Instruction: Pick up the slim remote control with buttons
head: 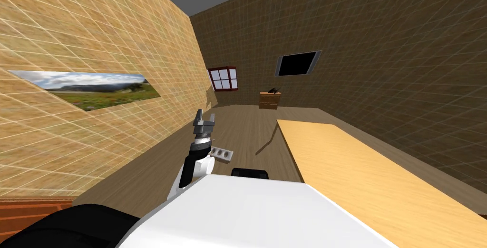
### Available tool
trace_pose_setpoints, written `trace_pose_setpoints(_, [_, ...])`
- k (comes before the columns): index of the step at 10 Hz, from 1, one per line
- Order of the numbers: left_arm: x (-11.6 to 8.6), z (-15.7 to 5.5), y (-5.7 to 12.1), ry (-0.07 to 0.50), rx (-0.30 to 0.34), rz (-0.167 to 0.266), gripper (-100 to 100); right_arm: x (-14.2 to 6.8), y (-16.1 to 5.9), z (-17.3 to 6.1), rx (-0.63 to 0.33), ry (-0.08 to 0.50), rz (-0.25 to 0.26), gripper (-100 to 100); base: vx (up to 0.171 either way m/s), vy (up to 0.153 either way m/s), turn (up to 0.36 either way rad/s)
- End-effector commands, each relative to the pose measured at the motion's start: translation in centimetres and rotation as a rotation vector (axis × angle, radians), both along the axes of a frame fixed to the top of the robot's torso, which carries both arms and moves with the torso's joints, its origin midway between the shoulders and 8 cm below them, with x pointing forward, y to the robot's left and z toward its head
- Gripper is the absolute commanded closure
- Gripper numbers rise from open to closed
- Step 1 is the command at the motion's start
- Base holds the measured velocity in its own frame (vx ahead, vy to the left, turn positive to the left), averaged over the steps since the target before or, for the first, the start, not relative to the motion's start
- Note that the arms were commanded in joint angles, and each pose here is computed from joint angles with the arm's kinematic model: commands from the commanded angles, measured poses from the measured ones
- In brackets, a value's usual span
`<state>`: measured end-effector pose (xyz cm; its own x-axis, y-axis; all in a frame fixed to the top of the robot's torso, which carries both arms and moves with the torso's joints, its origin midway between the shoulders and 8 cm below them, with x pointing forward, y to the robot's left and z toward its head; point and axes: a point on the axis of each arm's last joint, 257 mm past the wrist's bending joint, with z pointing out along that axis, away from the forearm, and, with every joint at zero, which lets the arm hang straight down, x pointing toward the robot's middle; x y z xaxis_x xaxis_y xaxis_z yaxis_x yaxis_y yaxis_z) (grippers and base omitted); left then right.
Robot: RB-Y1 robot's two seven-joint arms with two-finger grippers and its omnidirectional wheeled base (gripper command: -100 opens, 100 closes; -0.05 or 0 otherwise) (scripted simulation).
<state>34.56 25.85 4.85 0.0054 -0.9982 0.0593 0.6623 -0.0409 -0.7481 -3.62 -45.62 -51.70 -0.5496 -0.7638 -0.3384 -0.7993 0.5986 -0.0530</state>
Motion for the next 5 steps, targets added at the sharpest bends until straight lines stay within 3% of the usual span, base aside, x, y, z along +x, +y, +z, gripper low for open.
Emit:
trace_pose_setpoints(1, [0.0, 0.0, 0.0, 0.0, 0.0, 0.0, 0, -2.1, -1.6, -0.2, -0.04, 0.041, 0.054, -100, -0.019, -0.047, 0.343])
trace_pose_setpoints(3, [0.0, 0.0, 0.0, 0.0, 0.0, 0.0, 0, -5.0, -3.2, -0.4, -0.082, 0.093, 0.112, -100, -0.042, -0.073, 0.347])
trace_pose_setpoints(5, [0.0, 0.0, 0.0, 0.0, 0.0, 0.0, 0, -7.1, -4.3, -0.6, -0.109, 0.131, 0.158, -100, -0.032, -0.048, 0.216])
